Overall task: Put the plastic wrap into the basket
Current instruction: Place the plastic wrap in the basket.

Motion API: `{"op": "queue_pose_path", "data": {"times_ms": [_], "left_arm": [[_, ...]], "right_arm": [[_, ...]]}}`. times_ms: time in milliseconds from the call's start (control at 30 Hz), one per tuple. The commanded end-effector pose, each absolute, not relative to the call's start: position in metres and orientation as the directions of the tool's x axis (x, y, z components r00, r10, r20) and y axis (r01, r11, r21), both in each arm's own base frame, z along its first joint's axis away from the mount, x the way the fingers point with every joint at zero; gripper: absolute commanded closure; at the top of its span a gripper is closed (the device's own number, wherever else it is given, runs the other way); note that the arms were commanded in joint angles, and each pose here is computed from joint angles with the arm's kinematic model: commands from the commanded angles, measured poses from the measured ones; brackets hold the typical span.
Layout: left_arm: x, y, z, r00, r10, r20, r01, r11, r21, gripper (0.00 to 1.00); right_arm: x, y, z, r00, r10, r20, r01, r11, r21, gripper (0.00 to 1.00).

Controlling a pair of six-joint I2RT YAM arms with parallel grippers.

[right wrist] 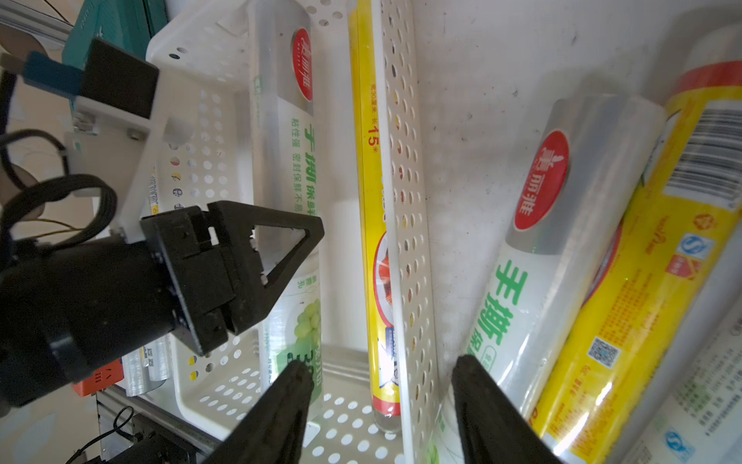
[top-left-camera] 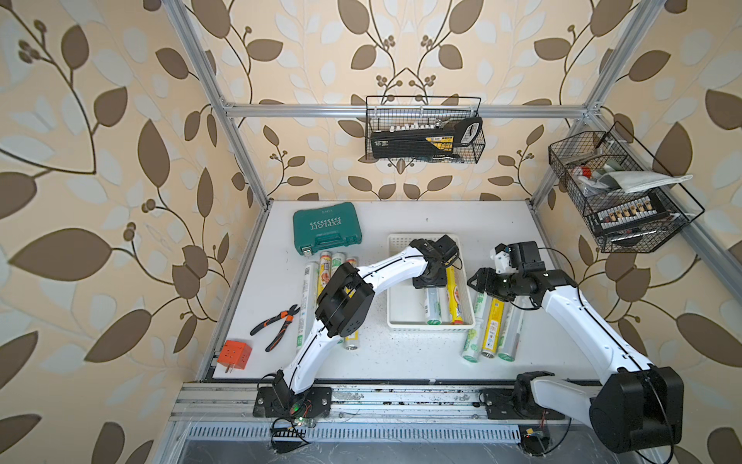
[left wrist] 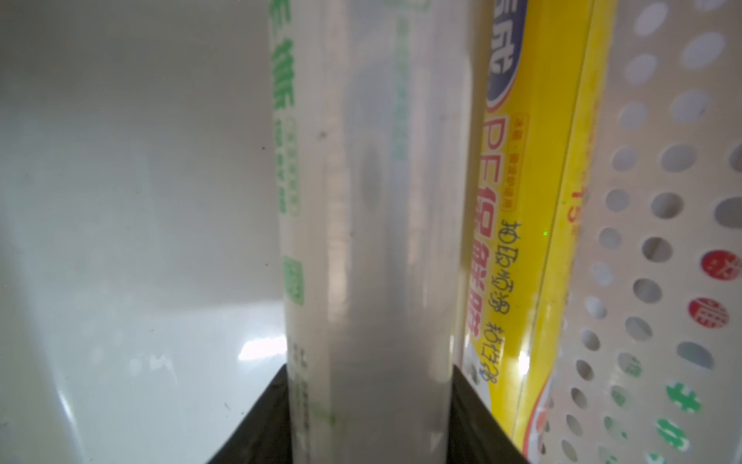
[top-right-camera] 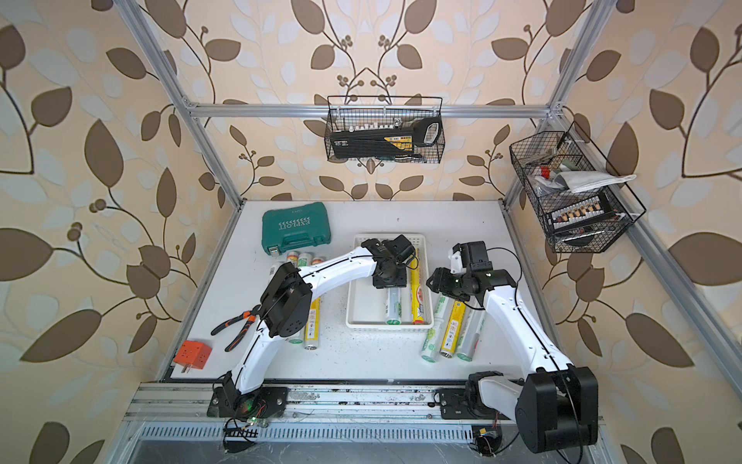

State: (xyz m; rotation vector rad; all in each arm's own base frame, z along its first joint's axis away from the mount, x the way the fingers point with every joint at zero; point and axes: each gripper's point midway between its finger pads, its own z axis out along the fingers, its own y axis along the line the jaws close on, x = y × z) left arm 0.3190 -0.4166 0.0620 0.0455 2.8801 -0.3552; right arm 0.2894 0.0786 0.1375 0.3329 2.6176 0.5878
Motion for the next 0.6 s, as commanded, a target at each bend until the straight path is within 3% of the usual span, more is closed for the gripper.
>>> {"op": "queue_pose_path", "data": {"times_ms": [0,233,567], "left_arm": [[0.331,-0.445,0.089,-0.958,-0.02,-0.285,0.084,0.934,-0.348,0.62],[0.33,-0.451,0.08,-0.964,-0.03,-0.264,0.074,0.925,-0.373,0.61],[0.327,-0.454,0.08,-0.965,-0.026,-0.262,0.083,0.914,-0.397,0.47]], "right_arm": [[0.286,0.08,0.133,-0.883,0.316,-0.347,0.133,0.877,0.462,0.4],[0.286,0.079,0.132,-0.881,0.323,-0.346,0.139,0.876,0.463,0.4],[0.287,0.08,0.129,-0.882,0.331,-0.334,0.15,0.871,0.467,0.4]]}}
